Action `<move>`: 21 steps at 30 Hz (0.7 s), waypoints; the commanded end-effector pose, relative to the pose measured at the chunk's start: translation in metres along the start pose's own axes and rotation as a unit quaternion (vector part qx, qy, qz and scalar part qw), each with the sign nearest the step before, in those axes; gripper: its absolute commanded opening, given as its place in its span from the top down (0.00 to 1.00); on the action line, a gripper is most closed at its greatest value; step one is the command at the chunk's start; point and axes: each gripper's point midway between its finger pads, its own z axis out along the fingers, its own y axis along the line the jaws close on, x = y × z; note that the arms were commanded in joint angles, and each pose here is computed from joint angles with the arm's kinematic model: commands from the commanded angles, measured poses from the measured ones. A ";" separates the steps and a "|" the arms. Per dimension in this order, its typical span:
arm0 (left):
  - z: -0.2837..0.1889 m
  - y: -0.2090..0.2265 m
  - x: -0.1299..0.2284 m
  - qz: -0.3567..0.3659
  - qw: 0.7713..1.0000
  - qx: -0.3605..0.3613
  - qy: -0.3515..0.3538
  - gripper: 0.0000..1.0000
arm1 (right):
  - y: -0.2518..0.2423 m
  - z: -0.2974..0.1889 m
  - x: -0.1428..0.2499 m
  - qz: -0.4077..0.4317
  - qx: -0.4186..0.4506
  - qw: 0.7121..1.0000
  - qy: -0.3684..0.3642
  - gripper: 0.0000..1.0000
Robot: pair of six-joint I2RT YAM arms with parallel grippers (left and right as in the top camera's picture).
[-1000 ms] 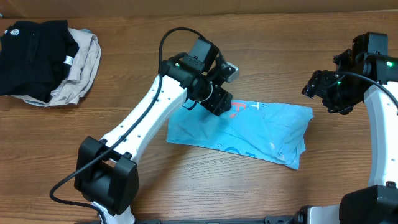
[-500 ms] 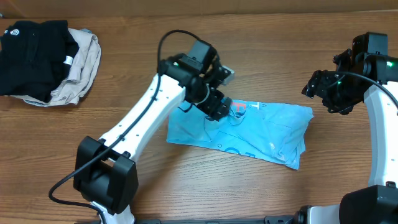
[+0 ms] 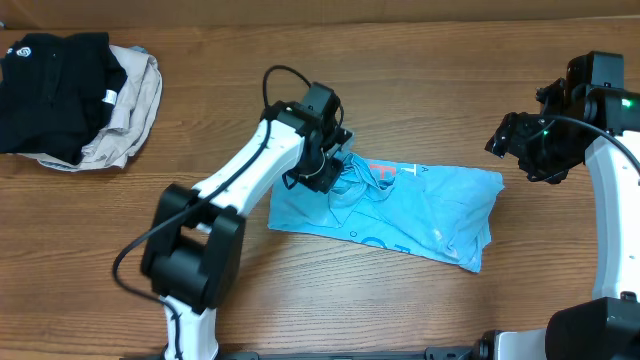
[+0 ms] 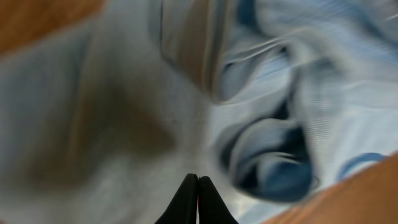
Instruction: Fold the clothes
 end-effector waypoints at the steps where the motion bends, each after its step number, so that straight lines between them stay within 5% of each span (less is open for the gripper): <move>1: 0.029 0.003 0.018 -0.007 0.999 -0.013 0.051 0.96 | 0.002 -0.005 -0.003 -0.003 0.001 1.000 -0.009 0.28; 21: 0.001 -0.051 -0.026 0.047 0.999 0.027 0.002 0.96 | 0.002 -0.005 -0.004 -0.004 0.000 1.000 -0.011 0.28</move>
